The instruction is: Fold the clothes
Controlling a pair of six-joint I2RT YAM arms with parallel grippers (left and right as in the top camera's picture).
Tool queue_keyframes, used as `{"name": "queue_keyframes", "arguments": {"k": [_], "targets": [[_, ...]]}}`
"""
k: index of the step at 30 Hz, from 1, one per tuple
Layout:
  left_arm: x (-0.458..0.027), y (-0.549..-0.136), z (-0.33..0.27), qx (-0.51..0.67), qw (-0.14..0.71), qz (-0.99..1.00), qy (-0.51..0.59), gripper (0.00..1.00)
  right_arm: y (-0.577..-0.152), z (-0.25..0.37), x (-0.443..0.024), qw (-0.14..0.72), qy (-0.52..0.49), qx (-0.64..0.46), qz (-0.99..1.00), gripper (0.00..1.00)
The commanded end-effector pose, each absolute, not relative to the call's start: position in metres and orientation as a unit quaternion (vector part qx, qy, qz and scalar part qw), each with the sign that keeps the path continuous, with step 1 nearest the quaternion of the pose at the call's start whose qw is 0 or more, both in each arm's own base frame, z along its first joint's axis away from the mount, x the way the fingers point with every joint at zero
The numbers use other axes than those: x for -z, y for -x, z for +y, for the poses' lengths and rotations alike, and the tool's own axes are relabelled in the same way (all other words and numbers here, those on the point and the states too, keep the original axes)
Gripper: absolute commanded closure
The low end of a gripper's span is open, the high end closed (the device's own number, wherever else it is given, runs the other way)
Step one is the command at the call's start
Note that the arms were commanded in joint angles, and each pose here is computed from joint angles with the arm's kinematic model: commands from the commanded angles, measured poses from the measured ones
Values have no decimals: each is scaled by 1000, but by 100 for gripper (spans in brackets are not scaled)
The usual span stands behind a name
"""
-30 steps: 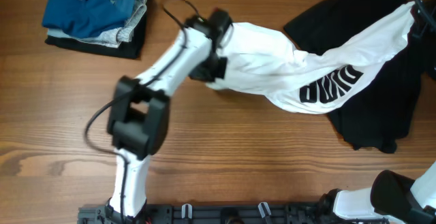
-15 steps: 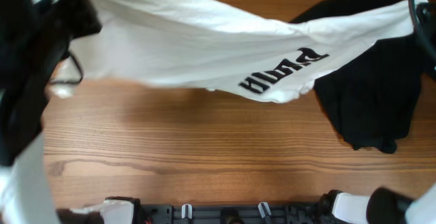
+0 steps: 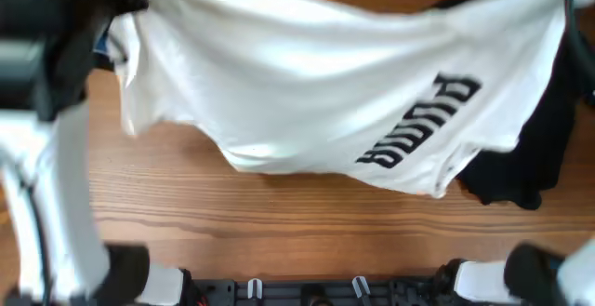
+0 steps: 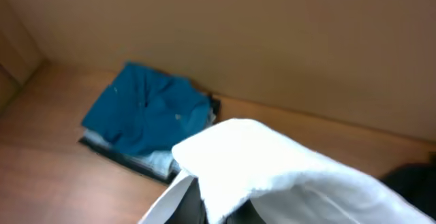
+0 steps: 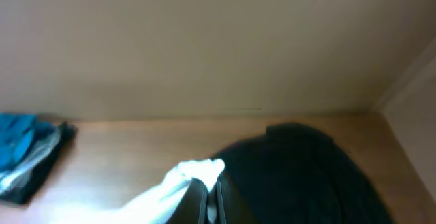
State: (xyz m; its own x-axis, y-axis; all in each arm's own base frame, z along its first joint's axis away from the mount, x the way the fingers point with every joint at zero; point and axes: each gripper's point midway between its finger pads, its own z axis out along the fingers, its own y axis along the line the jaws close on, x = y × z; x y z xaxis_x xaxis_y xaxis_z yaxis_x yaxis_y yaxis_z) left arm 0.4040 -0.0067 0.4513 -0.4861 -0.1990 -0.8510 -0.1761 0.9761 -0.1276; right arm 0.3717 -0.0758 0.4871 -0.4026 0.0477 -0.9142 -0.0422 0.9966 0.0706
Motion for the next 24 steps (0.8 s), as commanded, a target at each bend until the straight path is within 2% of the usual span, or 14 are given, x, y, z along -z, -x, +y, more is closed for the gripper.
{"name": "queue_keyframes", "arguments": {"k": [1,2,4,7,9,11,15,18,20,24], "targets": [[-430,-479,4,-20,517,851,92,96,-453,-77,-480,584,35,-63,808,96],[-435,-507,3,-24,548,832,79,96,-481,-72,-496,627,54,-59,775,96],[-469,-534,-8,-10,622,780,63,96,-497,-55,-535,691,80,-58,716,96],[-526,-526,-30,12,695,718,43,96,-482,-34,-591,751,101,-65,649,96],[-537,-520,-38,6,704,709,25,96,-469,-29,-615,771,110,-57,625,96],[-526,-520,-36,3,689,724,24,96,-462,-28,-623,776,120,-44,617,96],[-469,-511,-17,-20,599,800,31,96,-474,-30,-561,696,120,-49,706,96],[-404,-482,3,-33,477,877,52,96,-472,-27,-470,565,113,-81,814,96],[-373,-458,11,-35,405,911,71,96,-458,-24,-429,493,101,-103,858,96],[-333,-413,-2,-5,290,955,58,96,-431,-18,-397,415,83,-128,897,96]]}}
